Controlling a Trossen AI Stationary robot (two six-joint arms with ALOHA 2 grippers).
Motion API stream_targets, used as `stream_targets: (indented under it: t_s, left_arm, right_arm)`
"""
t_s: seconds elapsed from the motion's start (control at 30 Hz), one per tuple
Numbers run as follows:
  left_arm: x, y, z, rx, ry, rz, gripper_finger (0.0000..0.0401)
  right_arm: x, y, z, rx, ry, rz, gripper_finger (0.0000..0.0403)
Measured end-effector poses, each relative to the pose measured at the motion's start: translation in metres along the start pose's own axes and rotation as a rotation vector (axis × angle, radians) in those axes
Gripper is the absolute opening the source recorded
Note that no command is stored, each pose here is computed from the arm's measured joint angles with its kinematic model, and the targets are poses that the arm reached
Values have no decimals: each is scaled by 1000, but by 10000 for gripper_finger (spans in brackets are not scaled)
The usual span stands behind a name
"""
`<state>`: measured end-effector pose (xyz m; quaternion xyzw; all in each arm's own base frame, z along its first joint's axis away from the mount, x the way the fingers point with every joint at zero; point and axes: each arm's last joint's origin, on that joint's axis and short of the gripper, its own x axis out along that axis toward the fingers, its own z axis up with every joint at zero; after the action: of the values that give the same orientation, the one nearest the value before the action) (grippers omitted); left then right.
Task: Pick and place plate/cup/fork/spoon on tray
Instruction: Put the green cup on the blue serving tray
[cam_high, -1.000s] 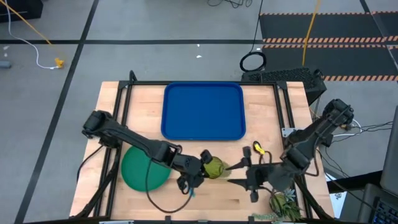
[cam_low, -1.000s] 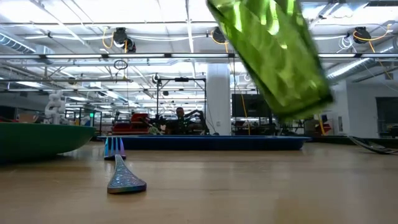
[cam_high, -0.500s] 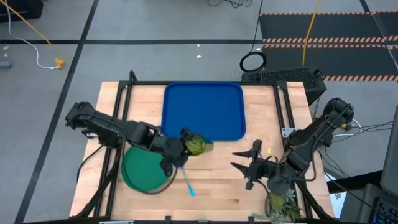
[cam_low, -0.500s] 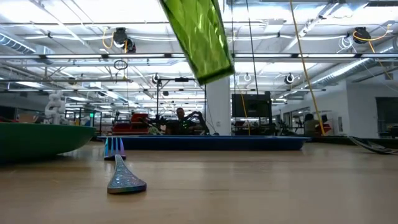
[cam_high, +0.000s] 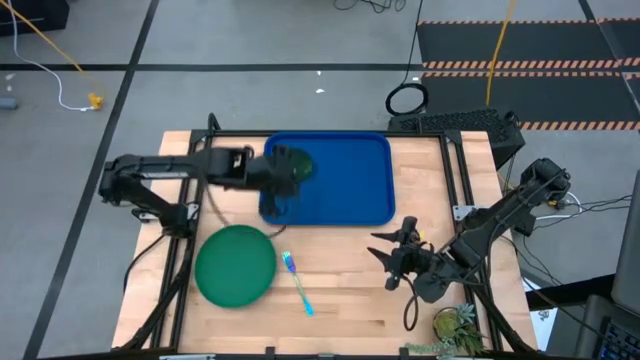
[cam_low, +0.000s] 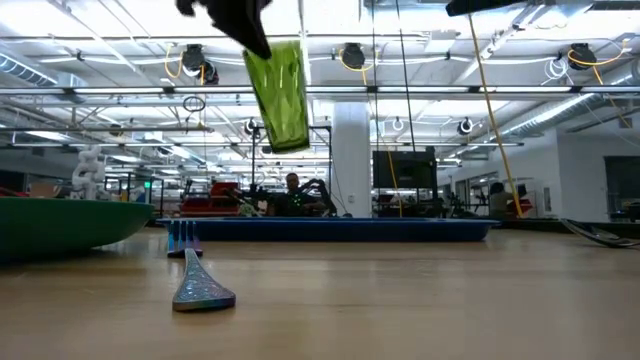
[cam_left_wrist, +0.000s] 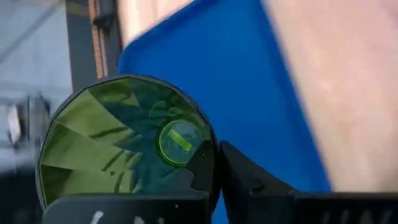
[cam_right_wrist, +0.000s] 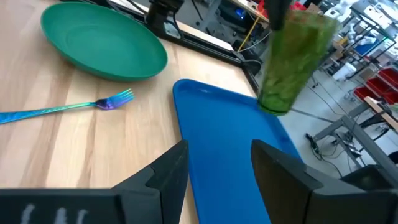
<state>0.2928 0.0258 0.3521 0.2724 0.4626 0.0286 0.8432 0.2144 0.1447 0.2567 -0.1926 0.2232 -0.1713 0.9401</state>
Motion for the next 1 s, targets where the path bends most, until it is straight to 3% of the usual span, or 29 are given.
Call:
stream_targets:
  t_s: [0.3, 0.53, 0.77, 1.0]
  left_arm:
    - [37, 60, -68, -253, 144, 56, 8]
    - [76, 69, -117, -358, 131, 65, 13]
    - [89, 70, -134, -347, 115, 112, 10]
    - [88, 75, -145, -364, 102, 62, 8]
  right_arm:
    - [0, 0, 0, -3, 1, 3, 167]
    - [0, 0, 1, 15, -8, 5, 167]
    - [0, 1, 4, 13, -23, 9, 167]
    - [0, 1, 4, 7, -23, 9, 167]
